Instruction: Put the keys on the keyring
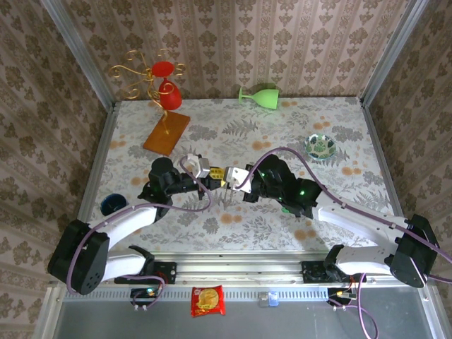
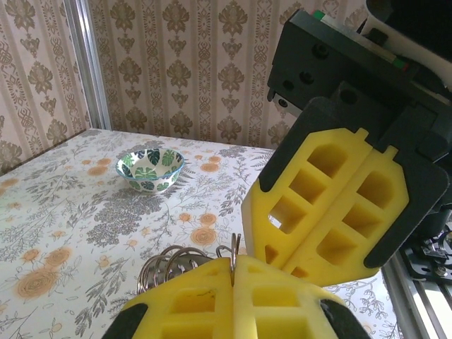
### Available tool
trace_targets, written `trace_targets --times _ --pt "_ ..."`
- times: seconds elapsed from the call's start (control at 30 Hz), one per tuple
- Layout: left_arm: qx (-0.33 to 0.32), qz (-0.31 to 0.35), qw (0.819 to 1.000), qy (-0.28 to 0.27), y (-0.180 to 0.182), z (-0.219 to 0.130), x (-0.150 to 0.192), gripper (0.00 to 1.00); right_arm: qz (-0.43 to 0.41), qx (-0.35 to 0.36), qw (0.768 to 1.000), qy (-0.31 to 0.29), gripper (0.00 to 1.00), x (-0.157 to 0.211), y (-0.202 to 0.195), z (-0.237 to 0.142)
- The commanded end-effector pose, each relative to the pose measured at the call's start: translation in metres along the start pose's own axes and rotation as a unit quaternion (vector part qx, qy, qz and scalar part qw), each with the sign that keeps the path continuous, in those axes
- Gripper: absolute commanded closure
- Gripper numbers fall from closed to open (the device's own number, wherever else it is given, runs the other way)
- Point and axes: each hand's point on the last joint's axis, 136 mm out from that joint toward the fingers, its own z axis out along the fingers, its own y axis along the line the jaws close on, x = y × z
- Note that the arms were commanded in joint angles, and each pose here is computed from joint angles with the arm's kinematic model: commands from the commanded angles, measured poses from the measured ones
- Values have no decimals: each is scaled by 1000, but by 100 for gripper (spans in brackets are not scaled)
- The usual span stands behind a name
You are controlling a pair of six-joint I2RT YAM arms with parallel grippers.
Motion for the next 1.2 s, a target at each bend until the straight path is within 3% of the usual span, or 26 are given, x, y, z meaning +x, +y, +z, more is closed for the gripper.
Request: trace_targets --times 0.0,0.1,0.23,0.47,0.83,1.17 --pt "17 26 999 -23 -7 0 -15 100 20 -7 999 -32 84 -10 -2 -14" --pt "24 38 999 -24 -10 -2 -16 100 81 -43 994 -62 71 -12 -6 -35" --pt "42 63 997 -29 -16 -3 -18 100 171 -88 976 -104 70 -15 -15 -58" --pt "74 92 992 -35 -25 -3 -24 100 221 -127 956 -145 69 -32 -22 -45" --pt "82 89 992 -39 -24 -1 -26 100 203 -149 960 -126 69 -22 -7 -23" --pt "91 87 991 -42 -28 0 -28 100 194 -149 961 -126 79 -22 -5 -13"
